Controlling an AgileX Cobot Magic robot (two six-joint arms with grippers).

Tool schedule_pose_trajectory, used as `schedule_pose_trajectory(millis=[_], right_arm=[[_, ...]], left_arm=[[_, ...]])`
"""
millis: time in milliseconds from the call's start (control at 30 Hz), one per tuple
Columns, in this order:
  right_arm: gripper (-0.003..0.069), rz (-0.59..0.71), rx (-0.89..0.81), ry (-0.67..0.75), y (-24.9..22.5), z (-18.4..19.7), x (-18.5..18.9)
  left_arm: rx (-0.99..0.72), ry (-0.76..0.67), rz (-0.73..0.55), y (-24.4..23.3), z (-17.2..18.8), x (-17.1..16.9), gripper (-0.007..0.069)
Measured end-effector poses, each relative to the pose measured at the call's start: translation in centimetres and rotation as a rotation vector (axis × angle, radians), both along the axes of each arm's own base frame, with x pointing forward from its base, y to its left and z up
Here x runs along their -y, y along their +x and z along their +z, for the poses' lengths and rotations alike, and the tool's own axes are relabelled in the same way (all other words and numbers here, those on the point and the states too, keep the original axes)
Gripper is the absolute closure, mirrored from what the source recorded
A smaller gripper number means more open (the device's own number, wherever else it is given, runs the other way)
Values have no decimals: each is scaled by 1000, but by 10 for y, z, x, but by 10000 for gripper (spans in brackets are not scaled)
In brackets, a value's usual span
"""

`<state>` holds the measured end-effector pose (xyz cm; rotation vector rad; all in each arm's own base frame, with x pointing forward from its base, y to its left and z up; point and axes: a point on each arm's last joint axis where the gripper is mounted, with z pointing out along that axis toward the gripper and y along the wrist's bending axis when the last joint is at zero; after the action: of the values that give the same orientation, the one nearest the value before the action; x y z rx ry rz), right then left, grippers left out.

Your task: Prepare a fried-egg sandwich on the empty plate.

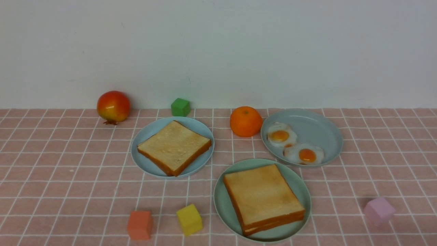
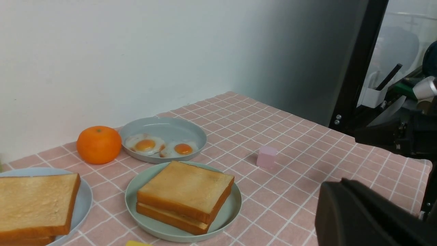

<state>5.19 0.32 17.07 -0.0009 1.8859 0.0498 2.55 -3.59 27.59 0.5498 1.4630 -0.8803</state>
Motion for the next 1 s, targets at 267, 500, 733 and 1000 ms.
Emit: schedule_pose_trajectory(millis=[267, 500, 733, 1000], right_arm=[[653, 0, 0, 1, 0, 0, 0], [648, -1, 0, 3, 0, 0, 0], [643, -1, 0, 3, 0, 0, 0], [636, -1, -1, 2, 0, 0, 0]], left_arm=[[0, 0, 0, 0, 0, 0, 613], [0, 0, 0, 0, 0, 0, 613], [0, 0, 0, 0, 0, 0, 613], [11, 5, 63, 4, -6, 0, 613]])
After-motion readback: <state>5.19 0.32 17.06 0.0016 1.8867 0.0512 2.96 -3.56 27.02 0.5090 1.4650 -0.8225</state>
